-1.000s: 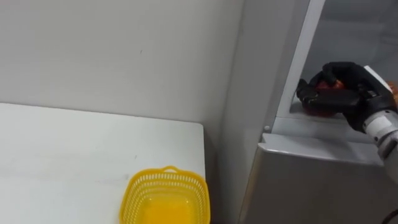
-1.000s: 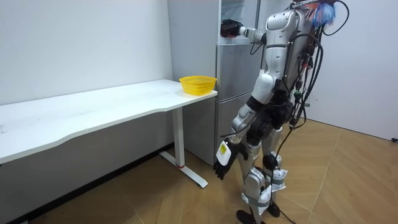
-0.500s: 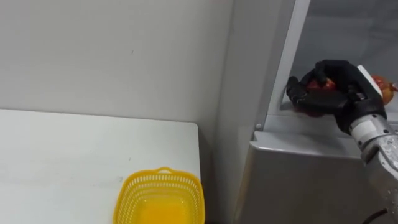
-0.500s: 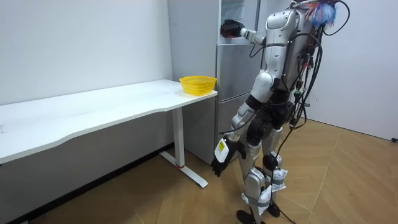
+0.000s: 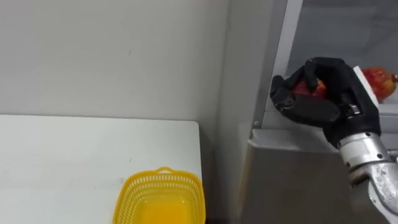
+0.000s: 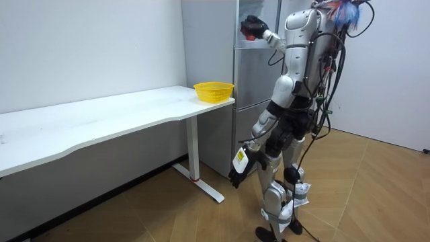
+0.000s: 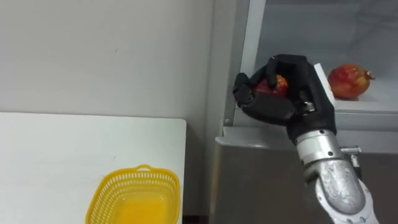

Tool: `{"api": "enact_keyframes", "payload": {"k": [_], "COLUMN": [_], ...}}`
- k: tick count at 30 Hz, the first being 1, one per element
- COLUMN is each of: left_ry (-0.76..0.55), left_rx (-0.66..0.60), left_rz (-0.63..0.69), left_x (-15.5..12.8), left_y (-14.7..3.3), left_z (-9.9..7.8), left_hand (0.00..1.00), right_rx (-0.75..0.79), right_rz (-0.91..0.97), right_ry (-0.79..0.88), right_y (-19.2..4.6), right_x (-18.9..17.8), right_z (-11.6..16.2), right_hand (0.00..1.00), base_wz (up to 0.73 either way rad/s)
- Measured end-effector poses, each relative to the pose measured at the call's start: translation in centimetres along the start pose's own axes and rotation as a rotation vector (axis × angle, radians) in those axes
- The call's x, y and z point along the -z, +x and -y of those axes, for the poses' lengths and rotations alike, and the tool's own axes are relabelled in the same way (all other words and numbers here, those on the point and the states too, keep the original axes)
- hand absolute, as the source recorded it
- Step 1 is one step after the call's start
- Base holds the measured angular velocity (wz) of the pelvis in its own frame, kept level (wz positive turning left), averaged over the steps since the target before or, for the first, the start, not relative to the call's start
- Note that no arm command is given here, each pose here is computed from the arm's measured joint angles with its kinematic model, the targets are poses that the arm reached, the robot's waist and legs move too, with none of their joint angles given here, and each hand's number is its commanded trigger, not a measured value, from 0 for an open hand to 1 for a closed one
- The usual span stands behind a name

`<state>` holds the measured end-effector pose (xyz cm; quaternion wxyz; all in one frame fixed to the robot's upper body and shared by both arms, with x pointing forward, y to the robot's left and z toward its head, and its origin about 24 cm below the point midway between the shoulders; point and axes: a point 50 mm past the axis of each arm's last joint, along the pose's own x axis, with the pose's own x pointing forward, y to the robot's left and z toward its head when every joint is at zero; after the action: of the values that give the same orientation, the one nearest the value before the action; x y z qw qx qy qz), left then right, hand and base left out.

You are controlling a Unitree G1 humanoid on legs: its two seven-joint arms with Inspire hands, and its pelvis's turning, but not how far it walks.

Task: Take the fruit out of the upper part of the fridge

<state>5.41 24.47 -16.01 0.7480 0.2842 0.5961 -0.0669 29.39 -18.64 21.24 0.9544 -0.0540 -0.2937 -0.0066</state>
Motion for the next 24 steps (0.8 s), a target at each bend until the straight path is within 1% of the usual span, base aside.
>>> {"api": "enact_keyframes", "payload": {"k": [4, 6, 9, 12, 14, 17, 24], "left_ry": [-0.005, -0.005, 0.007, 0.035, 0.037, 0.039, 0.098], "left_rx": [0.004, 0.003, 0.009, 0.023, 0.024, 0.021, 0.03], "left_rz": [0.009, 0.031, 0.042, 0.044, 0.043, 0.042, 0.048], "left_x": [0.0, -0.2, -0.4, -0.6, -0.6, -0.6, -0.9], "left_y": [0.0, 0.0, 0.0, 0.1, 0.1, 0.1, 0.2], "left_z": [0.1, 0.2, 0.3, 0.6, 0.6, 0.4, -0.2], "left_hand": [0.0, 0.0, 0.0, 0.0, 0.0, 0.0, 0.0], "right_rx": [0.026, 0.04, 0.022, -0.021, -0.063, -0.142, -0.354], "right_rz": [0.203, 0.328, 0.427, 0.459, 0.467, 0.464, 0.452], "right_ry": [-0.056, -0.119, -0.21, -0.267, -0.275, -0.29, -0.382], "right_y": [-0.5, -1.0, -1.5, -1.9, -2.1, -2.4, -3.4], "right_x": [-3.7, -5.6, -6.8, -7.1, -7.1, -6.8, -5.6], "right_z": [-0.9, -1.4, -2.3, -3.5, -4.3, -5.7, -8.9], "right_hand": [1.0, 1.0, 1.0, 1.0, 1.0, 1.0, 1.0], "base_wz": [-0.01, 0.0, 0.0, 0.0, -0.02, -0.06, -0.02]}}
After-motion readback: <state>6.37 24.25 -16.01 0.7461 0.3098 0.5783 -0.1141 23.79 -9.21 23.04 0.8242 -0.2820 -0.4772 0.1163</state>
